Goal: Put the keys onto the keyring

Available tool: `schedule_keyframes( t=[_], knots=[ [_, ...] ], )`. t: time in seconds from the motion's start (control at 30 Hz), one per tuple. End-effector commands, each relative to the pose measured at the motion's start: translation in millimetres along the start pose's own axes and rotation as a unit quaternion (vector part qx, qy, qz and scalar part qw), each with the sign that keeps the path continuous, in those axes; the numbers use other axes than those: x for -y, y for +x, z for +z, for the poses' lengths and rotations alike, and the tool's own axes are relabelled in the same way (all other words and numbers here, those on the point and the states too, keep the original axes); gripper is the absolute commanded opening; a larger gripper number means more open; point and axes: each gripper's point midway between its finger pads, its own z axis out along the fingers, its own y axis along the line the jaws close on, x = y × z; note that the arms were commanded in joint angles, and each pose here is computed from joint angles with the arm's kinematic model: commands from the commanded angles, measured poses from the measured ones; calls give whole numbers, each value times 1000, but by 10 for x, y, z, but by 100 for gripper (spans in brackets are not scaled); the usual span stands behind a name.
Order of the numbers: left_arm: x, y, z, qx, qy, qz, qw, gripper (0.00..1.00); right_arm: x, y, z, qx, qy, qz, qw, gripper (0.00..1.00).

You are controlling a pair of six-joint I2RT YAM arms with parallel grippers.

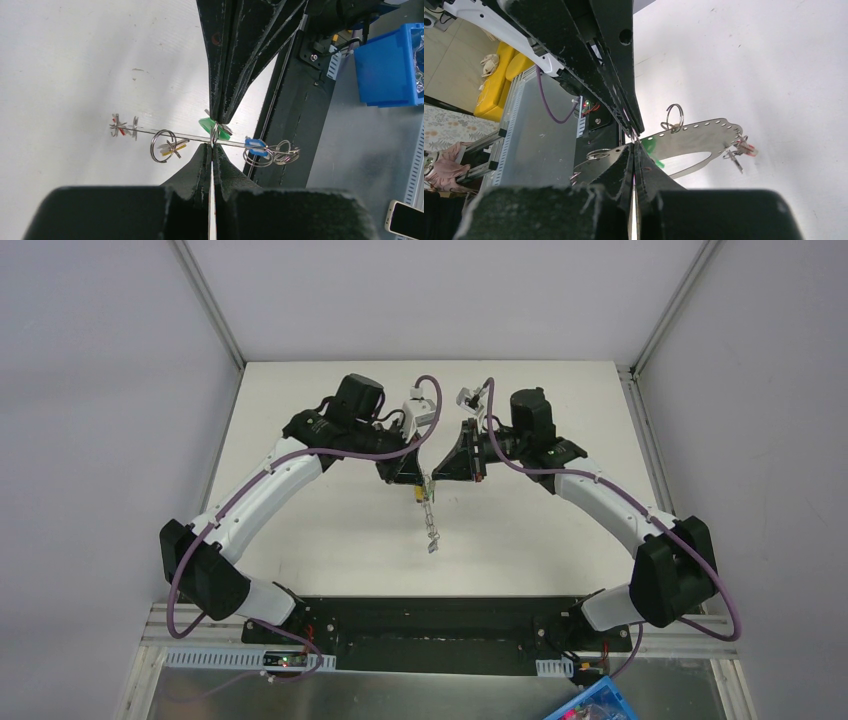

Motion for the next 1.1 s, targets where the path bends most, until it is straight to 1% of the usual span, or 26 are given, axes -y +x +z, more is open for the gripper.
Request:
schedule_keyframes(
  t=[0.0, 0.5, 0.63, 0.73, 0.8, 0.9, 1.07],
  knots=[
    [136, -157, -128, 29, 3, 34, 999, 0, 58, -67, 2, 8, 11, -9, 1000, 0],
    [131, -261, -245, 63, -11, 60, 996, 0, 151, 60, 4, -3, 9, 4, 1000, 0],
    [123, -298, -260, 73, -5, 67, 995, 0, 94, 67, -7, -4, -6, -4, 1000, 15],
    [131, -333, -260, 79, 2, 72, 994, 0, -16, 7, -44, 1, -14, -26, 1000, 26],
    [160, -362, -248, 85, 15, 75, 993, 0, -78, -42, -84, 6, -15, -42, 999, 32],
    [232, -387, -227, 93, 41, 74, 992, 0, -165, -92, -160, 9, -20, -62, 998, 36],
    [355, -427, -191, 106, 86, 60, 989, 0, -275, -131, -224, 9, -26, -98, 995, 37]
  ],
)
